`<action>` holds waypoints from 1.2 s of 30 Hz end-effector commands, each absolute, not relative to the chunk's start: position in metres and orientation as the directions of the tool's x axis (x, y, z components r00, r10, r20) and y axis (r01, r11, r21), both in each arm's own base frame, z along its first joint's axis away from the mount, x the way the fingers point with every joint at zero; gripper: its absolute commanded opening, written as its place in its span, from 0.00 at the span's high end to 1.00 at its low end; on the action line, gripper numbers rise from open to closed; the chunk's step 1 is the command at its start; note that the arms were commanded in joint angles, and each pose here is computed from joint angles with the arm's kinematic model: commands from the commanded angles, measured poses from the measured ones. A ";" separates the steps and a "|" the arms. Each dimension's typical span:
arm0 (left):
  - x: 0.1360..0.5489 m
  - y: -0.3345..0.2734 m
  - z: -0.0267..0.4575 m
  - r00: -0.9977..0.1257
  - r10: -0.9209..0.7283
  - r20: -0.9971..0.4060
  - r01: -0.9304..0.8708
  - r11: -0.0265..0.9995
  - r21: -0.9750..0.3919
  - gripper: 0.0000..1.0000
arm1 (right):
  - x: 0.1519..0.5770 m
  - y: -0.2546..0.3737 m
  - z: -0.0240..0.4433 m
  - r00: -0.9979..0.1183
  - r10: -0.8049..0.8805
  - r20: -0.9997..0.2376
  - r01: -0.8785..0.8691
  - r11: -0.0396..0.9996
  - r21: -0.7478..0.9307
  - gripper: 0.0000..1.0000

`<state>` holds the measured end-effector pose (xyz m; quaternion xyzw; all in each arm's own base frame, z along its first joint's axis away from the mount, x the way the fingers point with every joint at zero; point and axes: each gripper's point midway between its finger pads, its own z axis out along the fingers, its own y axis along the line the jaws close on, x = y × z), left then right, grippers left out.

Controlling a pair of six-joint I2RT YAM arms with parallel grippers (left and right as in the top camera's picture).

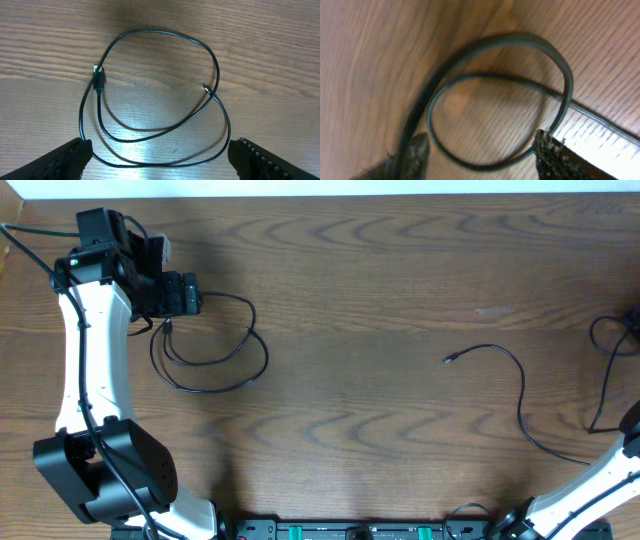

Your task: Untangle cables

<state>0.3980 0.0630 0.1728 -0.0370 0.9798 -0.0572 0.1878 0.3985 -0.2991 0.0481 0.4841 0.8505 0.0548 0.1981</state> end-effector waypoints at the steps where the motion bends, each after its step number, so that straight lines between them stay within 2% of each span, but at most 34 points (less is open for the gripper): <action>1: 0.396 0.062 0.177 -0.923 -0.109 -0.369 -0.061 0.988 -0.140 0.07 | 0.417 -0.282 0.133 -0.466 0.783 -0.412 0.703 0.610 0.365 0.01; 3: 0.396 0.062 0.177 -0.923 -0.109 -0.369 -0.060 0.988 -0.140 0.07 | 0.417 -0.271 0.179 -0.466 0.736 -0.491 0.661 0.659 0.360 0.01; 4: 0.396 0.062 0.177 -0.923 -0.109 -0.370 -0.061 0.988 -0.140 0.07 | 0.414 -0.259 0.218 -0.447 0.699 -0.558 0.638 0.686 0.349 0.01; 6: 0.396 0.062 0.177 -0.923 -0.109 -0.369 -0.061 0.988 -0.141 0.07 | 0.405 -0.239 0.257 -0.434 0.654 -0.620 0.618 0.716 0.323 0.01; 10: 0.396 0.061 0.178 -0.923 -0.109 -0.370 -0.059 0.988 -0.143 0.07 | 0.389 -0.182 0.298 -0.431 0.640 -0.637 0.603 0.729 0.325 0.01; 13: 0.396 0.061 0.177 -0.922 -0.113 -0.369 -0.063 0.987 -0.145 0.07 | 0.383 -0.147 0.295 -0.478 0.643 -0.599 0.601 0.737 0.311 0.01; 15: 0.396 0.061 0.178 -0.922 -0.113 -0.370 -0.061 0.987 -0.149 0.07 | 0.388 -0.112 0.288 -0.628 0.494 -0.601 0.444 0.862 0.245 0.02; 17: 0.397 0.058 0.178 -0.921 -0.112 -0.373 -0.055 0.985 -0.161 0.07 | 0.393 -0.066 0.276 -0.774 0.173 -0.609 0.116 0.984 0.133 0.05; 18: 0.398 0.057 0.179 -0.920 -0.112 -0.376 -0.052 0.985 -0.167 0.07 | 0.391 -0.042 0.266 -0.803 -0.039 -0.594 -0.091 0.994 0.058 0.08; 19: 0.398 0.057 0.179 -0.920 -0.112 -0.376 -0.052 0.985 -0.167 0.07 | 0.388 -0.027 0.254 -0.793 -0.237 -0.562 -0.264 0.964 -0.033 0.14; 20: 0.398 0.057 0.179 -0.920 -0.112 -0.376 -0.051 0.985 -0.167 0.07 | 0.387 -0.021 0.243 -0.770 -0.365 -0.523 -0.365 0.925 -0.108 0.01; 22: 0.398 0.057 0.179 -0.920 -0.112 -0.376 -0.052 0.985 -0.167 0.07 | 0.385 -0.024 0.226 -0.759 -0.491 -0.427 -0.442 0.871 -0.216 0.01; 24: 0.398 0.057 0.179 -0.920 -0.112 -0.376 -0.052 0.985 -0.167 0.07 | 0.382 -0.018 0.217 -0.763 -0.501 -0.408 -0.460 0.865 -0.201 0.01; 26: 0.399 0.057 0.179 -0.918 -0.112 -0.379 -0.051 0.985 -0.167 0.07 | 0.376 0.025 0.213 -0.596 -0.637 -0.489 -0.685 0.721 -0.105 0.04; 27: 0.400 0.058 0.179 -0.917 -0.112 -0.384 -0.051 0.985 -0.166 0.07 | 0.369 0.051 0.213 -0.461 -0.683 -0.567 -0.800 0.596 -0.067 0.13; 28: 0.400 0.058 0.180 -0.916 -0.112 -0.386 -0.050 0.985 -0.166 0.07 | 0.365 0.065 0.212 -0.399 -0.676 -0.619 -0.846 0.531 -0.035 0.14; 29: 0.401 0.058 0.180 -0.915 -0.112 -0.387 -0.050 0.985 -0.166 0.07 | 0.363 0.069 0.211 -0.385 -0.667 -0.637 -0.858 0.513 -0.018 0.13; 30: 0.401 0.058 0.180 -0.914 -0.111 -0.389 -0.049 0.985 -0.165 0.07 | 0.357 0.078 0.202 -0.383 -0.644 -0.662 -0.875 0.483 0.036 0.20; 31: 0.401 0.058 0.180 -0.914 -0.111 -0.389 -0.049 0.985 -0.165 0.07 | 0.356 0.078 0.197 -0.391 -0.644 -0.658 -0.875 0.482 0.047 0.05; 32: 0.401 0.058 0.180 -0.915 -0.111 -0.388 -0.050 0.985 -0.165 0.07 | 0.362 0.072 0.185 -0.394 -0.667 -0.633 -0.868 0.496 0.017 0.01; 34: 0.401 0.058 0.180 -0.915 -0.111 -0.388 -0.050 0.985 -0.165 0.07 | 0.371 0.049 0.168 -0.426 -0.725 -0.541 -0.839 0.541 -0.064 0.01; 36: 0.401 0.058 0.180 -0.915 -0.111 -0.389 -0.050 0.985 -0.165 0.07 | 0.363 0.041 0.158 -0.527 -0.697 -0.486 -0.792 0.610 -0.016 0.01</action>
